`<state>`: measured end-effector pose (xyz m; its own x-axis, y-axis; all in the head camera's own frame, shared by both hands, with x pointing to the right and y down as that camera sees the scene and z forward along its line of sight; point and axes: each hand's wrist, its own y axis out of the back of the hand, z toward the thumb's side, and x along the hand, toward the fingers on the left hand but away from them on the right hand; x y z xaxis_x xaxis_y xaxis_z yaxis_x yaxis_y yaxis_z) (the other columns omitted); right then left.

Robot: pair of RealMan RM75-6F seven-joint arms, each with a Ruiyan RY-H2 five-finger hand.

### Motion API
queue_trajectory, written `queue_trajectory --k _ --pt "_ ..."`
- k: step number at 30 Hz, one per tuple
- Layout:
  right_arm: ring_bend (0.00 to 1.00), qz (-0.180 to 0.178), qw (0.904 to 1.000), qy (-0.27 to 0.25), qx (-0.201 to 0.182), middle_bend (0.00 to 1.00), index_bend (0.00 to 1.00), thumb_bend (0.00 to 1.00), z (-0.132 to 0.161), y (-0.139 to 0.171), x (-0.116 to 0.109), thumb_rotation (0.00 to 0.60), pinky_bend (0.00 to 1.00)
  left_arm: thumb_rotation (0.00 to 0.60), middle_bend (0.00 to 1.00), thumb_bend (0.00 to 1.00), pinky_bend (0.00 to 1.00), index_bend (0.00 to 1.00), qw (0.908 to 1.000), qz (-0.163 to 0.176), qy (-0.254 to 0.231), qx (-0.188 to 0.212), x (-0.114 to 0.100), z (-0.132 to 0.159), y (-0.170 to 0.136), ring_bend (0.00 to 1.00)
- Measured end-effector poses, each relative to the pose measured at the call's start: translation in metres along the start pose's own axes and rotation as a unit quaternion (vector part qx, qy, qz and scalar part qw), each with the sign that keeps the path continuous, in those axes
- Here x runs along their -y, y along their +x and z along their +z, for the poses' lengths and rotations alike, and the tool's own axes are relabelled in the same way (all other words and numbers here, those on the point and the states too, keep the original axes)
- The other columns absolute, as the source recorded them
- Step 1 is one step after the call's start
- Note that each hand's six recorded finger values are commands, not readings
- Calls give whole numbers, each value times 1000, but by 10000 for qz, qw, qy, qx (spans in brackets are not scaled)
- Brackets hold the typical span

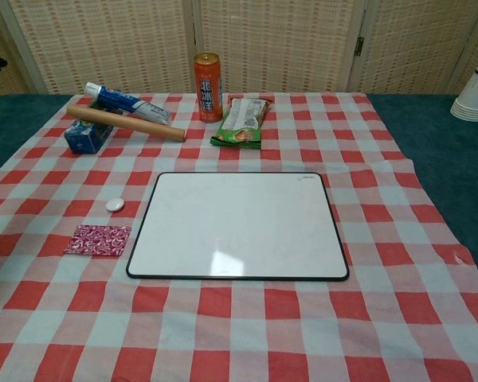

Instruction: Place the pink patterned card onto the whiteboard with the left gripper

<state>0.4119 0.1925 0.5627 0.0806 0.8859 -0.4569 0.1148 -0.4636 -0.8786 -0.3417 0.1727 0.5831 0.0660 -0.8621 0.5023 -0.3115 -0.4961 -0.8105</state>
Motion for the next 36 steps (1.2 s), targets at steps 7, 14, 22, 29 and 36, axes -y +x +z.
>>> queue_trajectory --k 7,14,22,29,36 --pt "0 26 10000 -9 -24 0 0 0 1 1 1 456 0 600 0 178 0 0 10000 -25 -11 31 -2 5 0 0" --pt "0 42 10000 -6 -66 0 0 0 3 2 1 456 0 600 0 179 82 0 9999 -61 107 107 -4 8 -3 1" --pt "0 135 9997 51 -205 0 0 0 13 -3 3 456 0 600 745 212 941 185 9911 -751 953 551 25 23 -6 921" --pt "0 276 9993 110 -240 0 0 0 16 -6 7 457 0 600 924 223 1000 213 9701 -1615 1631 791 58 37 -1 1000" --pt "0 346 9990 127 -255 0 0 0 17 -9 9 456 0 600 997 222 1000 167 9676 -1673 1819 518 98 55 19 1000"
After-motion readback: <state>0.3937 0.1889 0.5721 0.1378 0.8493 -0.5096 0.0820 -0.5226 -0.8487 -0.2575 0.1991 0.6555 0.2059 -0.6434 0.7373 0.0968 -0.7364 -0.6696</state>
